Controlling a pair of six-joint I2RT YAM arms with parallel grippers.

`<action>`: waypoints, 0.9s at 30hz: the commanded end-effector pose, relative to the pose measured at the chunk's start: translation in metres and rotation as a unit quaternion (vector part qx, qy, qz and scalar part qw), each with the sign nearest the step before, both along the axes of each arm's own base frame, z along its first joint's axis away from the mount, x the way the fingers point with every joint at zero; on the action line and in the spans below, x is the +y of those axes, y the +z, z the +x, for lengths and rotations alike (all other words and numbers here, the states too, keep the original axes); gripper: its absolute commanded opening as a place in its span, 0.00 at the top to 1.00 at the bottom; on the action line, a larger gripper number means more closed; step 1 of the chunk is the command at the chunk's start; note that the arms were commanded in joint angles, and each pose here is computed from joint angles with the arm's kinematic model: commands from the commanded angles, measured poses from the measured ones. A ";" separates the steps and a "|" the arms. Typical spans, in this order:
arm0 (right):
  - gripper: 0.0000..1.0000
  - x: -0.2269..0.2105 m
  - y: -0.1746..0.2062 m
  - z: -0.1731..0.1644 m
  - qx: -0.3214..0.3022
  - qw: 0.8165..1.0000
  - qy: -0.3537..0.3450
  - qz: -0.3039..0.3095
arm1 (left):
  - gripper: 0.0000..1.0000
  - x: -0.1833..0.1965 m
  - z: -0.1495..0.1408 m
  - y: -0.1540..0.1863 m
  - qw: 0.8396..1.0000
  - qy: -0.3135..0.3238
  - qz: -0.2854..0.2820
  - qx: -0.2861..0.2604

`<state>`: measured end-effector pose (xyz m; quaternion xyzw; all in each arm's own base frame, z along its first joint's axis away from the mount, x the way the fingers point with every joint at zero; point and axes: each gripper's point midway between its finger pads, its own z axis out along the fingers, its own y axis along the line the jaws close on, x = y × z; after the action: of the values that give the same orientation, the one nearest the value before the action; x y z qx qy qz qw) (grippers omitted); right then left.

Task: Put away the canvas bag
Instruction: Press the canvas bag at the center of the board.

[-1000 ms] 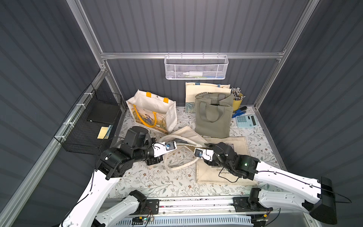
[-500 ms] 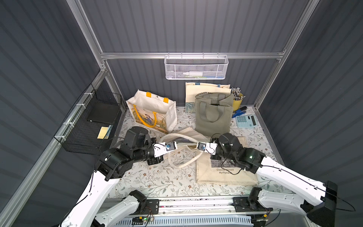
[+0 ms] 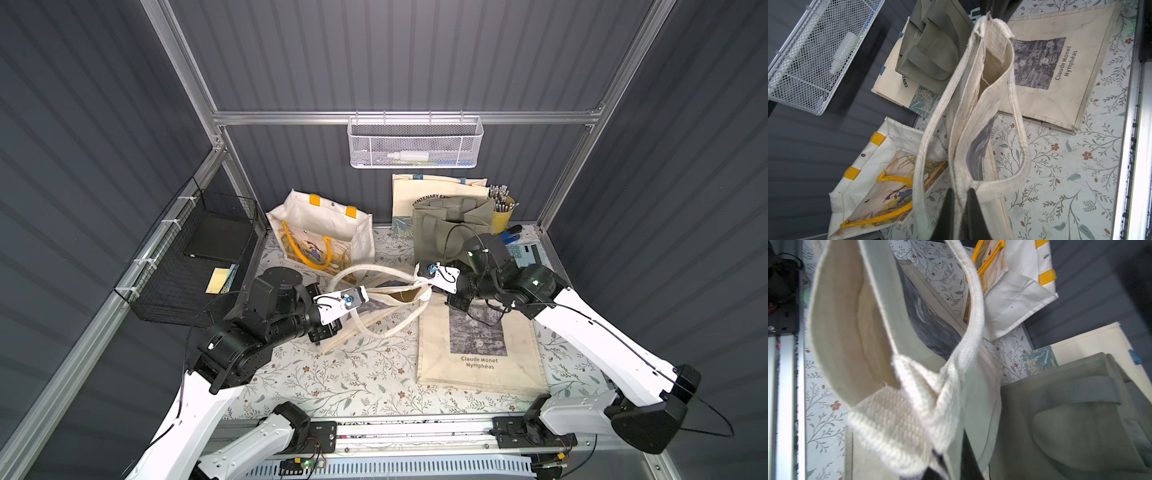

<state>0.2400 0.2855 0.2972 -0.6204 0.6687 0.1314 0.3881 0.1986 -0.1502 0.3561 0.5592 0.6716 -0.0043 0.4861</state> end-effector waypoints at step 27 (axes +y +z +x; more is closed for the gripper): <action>1.00 0.041 -0.011 -0.022 0.242 0.970 -0.019 0.026 | 0.16 -0.080 -0.002 0.021 0.970 -0.120 -0.161 0.138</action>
<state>0.2225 0.3204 0.2683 -0.5492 0.7592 0.2663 0.2259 0.2099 -0.2173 0.3676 0.5566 0.6570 -0.1745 0.4775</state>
